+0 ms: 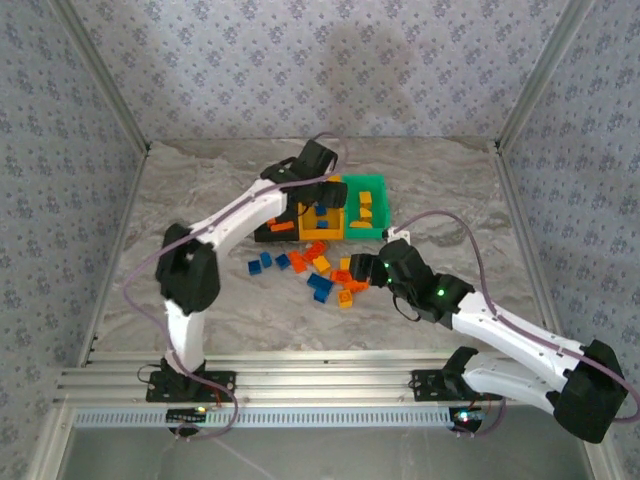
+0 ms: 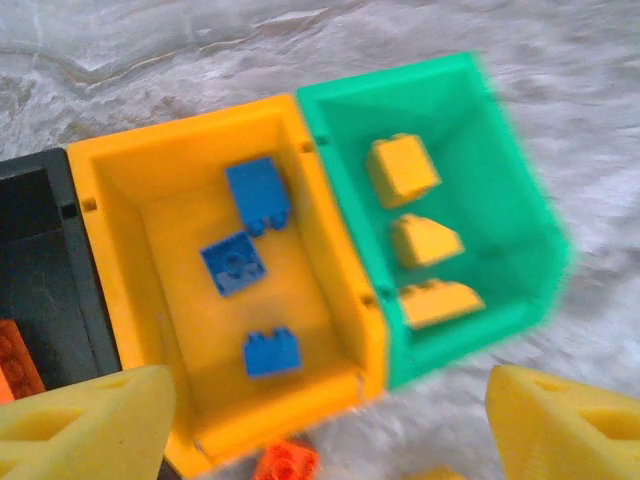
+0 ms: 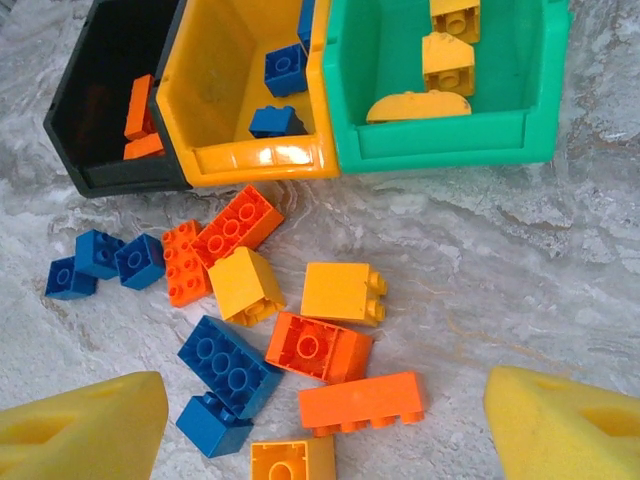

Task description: Sort the legos into containers by color

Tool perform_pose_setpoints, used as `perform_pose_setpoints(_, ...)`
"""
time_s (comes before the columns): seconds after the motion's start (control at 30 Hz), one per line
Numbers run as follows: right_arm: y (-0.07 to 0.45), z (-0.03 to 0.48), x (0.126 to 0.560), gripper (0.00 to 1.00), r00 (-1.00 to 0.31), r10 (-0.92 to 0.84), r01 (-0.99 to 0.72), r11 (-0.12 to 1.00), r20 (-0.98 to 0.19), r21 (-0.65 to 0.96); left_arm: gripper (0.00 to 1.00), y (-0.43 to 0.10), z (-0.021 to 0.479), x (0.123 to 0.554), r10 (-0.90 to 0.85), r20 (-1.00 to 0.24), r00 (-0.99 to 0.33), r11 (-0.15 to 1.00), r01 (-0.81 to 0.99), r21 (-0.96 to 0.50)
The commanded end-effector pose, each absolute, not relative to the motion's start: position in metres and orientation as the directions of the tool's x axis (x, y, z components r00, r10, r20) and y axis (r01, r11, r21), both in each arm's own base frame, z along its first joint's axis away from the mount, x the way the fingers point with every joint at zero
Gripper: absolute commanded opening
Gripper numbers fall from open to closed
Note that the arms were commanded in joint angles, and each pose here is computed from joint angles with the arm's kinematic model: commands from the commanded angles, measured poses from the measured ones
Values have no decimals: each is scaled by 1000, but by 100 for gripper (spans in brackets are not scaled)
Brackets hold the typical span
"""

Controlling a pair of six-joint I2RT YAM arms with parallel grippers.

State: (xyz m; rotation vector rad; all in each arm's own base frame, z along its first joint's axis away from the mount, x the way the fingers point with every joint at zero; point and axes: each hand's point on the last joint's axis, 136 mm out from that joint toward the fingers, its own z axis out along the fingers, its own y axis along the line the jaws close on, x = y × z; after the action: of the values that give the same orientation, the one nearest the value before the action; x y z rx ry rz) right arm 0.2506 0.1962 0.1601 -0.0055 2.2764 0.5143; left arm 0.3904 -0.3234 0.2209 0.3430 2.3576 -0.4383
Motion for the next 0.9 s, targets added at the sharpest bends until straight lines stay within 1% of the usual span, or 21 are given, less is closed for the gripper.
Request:
perform_pose_setpoints(0.0,200,138,242,84,-741,114,-166,924,-662,345,87,-326,274,347,11,-762,-648,837,422,-347)
perform_pose_setpoints(0.03,205,133,239,84,-756,89,-184,922,-649,341,89,-323,272,330,4,-764,-645,827,432,-361)
perform_pose_setpoints(0.07,210,128,234,84,-769,62,-203,920,-636,335,99,-319,267,313,1,-762,-647,820,437,-370)
perform_pose_setpoints(0.17,224,106,220,83,-810,-31,-253,920,-586,300,100,-308,241,270,8,-741,-671,811,438,-388)
perform_pose_setpoints(0.3,239,82,205,82,-838,-118,-296,918,-532,263,99,-282,192,231,12,-689,-725,844,377,-382)
perform_pose_setpoints(0.4,245,66,203,81,-853,-146,-295,927,-501,232,99,-254,163,219,-50,-659,-750,870,292,-397)
perform_pose_setpoints(0.53,250,51,207,76,-860,-152,-281,938,-487,203,100,-227,142,211,-127,-651,-749,882,214,-419)
perform_pose_setpoints(0.77,261,48,216,67,-842,-176,-309,932,-509,189,100,-198,111,202,-148,-624,-767,921,123,-369)
perform_pose_setpoints(0.87,265,50,218,59,-833,-184,-323,927,-522,190,100,-194,106,201,-147,-618,-772,927,110,-358)
